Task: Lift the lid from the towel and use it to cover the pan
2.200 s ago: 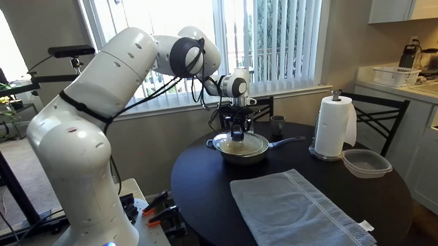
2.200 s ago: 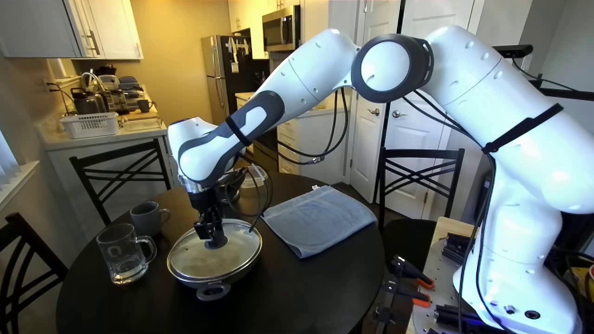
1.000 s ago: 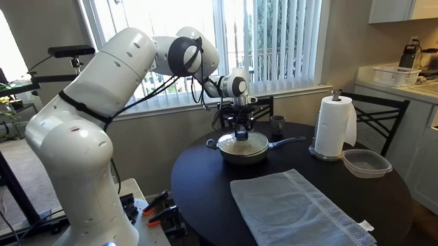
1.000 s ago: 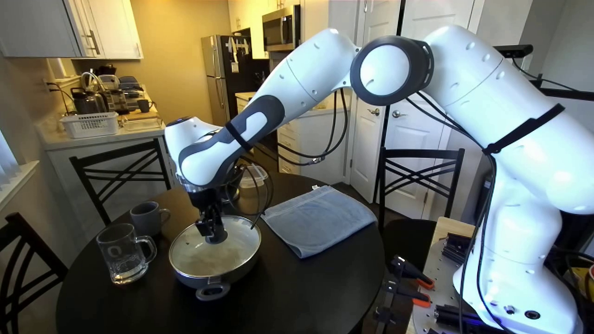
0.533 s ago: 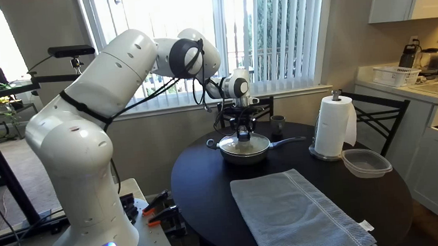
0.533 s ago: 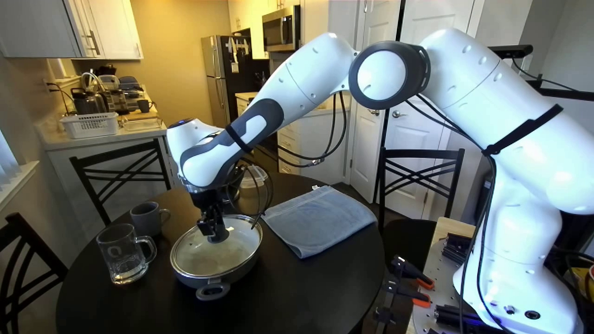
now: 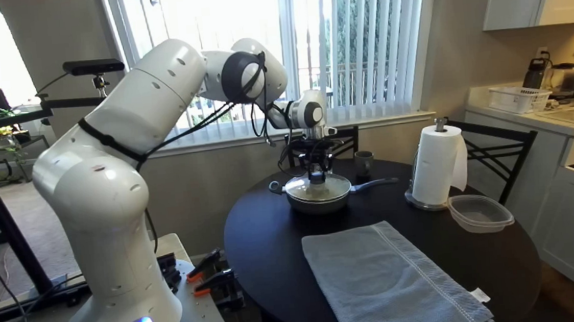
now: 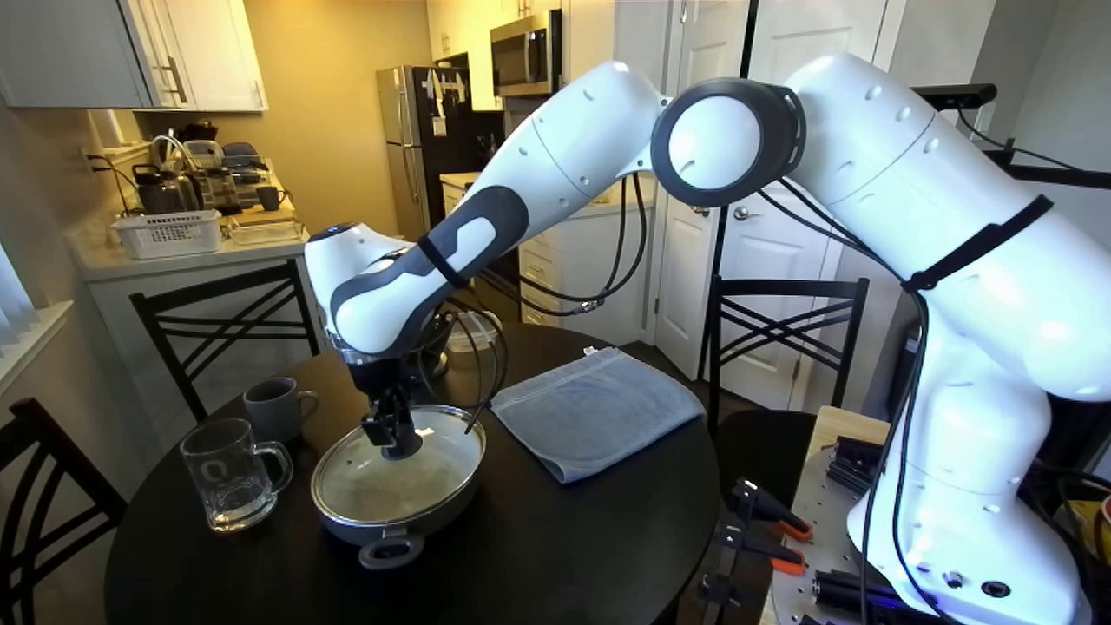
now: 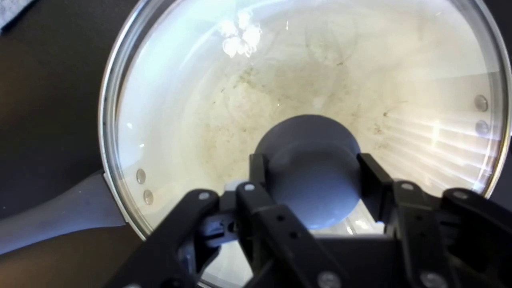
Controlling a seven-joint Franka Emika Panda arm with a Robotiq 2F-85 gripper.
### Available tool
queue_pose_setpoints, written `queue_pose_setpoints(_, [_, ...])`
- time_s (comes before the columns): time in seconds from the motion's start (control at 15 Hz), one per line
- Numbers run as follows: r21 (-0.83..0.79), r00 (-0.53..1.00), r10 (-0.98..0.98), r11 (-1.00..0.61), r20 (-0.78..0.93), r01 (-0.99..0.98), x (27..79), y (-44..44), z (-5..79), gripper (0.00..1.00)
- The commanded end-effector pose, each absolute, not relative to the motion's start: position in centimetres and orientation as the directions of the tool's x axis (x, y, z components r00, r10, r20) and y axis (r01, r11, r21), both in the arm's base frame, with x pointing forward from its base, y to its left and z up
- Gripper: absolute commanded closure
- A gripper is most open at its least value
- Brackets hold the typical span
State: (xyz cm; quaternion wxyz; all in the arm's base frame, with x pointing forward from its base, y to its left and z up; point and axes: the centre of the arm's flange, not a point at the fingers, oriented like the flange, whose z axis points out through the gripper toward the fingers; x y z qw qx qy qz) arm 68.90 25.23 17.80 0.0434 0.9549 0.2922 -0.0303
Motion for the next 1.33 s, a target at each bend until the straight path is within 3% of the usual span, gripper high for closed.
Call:
queue_pose_setpoints(0.0, [0.03, 0.836, 0.549, -0.835, -0.022, 0.549, 68.5, 26.4, 18.8, 0.67])
queue_pose_setpoints(0.93, [0.025, 0.846, 0.533, -0.846, -0.007, 0.533, 68.5, 25.7, 18.7, 0.67])
queue_pose_setpoints(1.0, [0.025, 0.847, 0.532, -0.846, -0.008, 0.532, 68.5, 25.7, 18.6, 0.21])
queue_pose_setpoints(1.27, [0.061, 0.857, 0.515, -0.855, -0.023, 0.515, 68.2, 24.9, 19.4, 0.02])
